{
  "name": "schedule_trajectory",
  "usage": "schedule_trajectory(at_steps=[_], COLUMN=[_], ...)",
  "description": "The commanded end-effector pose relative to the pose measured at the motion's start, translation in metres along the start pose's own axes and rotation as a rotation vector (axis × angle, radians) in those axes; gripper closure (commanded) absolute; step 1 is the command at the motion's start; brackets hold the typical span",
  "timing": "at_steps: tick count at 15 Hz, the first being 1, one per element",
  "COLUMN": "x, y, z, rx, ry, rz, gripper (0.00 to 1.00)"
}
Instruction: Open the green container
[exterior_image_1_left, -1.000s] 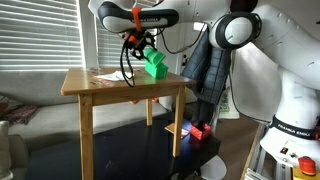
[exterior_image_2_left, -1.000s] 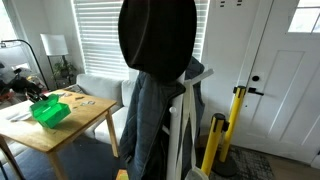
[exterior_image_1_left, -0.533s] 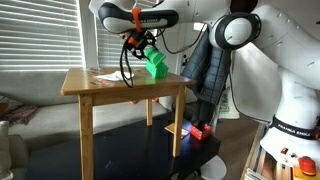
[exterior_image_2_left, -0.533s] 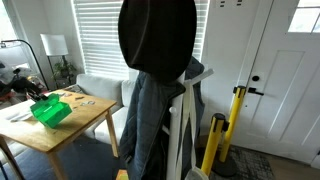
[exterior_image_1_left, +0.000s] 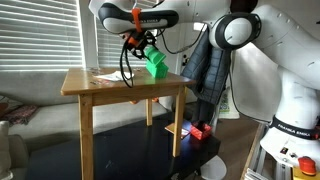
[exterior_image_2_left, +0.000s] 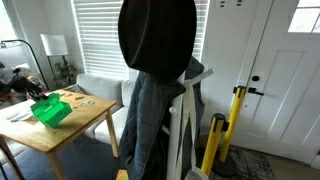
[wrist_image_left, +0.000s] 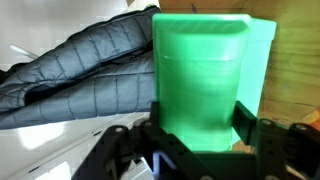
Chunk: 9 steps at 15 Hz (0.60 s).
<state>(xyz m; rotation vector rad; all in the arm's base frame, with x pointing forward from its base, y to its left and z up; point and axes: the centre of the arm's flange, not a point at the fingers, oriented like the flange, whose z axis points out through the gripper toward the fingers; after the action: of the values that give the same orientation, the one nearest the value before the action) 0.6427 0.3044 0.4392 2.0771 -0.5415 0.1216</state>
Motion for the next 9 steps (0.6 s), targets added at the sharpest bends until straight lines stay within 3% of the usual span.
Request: schedule_trajectory(at_steps=[1, 9], x=[-0.0026, -0.0072], y=[0.0137, 0.0111], z=[-0.0048, -0.0033], rx=[-0.162, -0.435], ry=[0.071, 0.233], rz=[-0.016, -0.170], gripper=[0.55, 0.55])
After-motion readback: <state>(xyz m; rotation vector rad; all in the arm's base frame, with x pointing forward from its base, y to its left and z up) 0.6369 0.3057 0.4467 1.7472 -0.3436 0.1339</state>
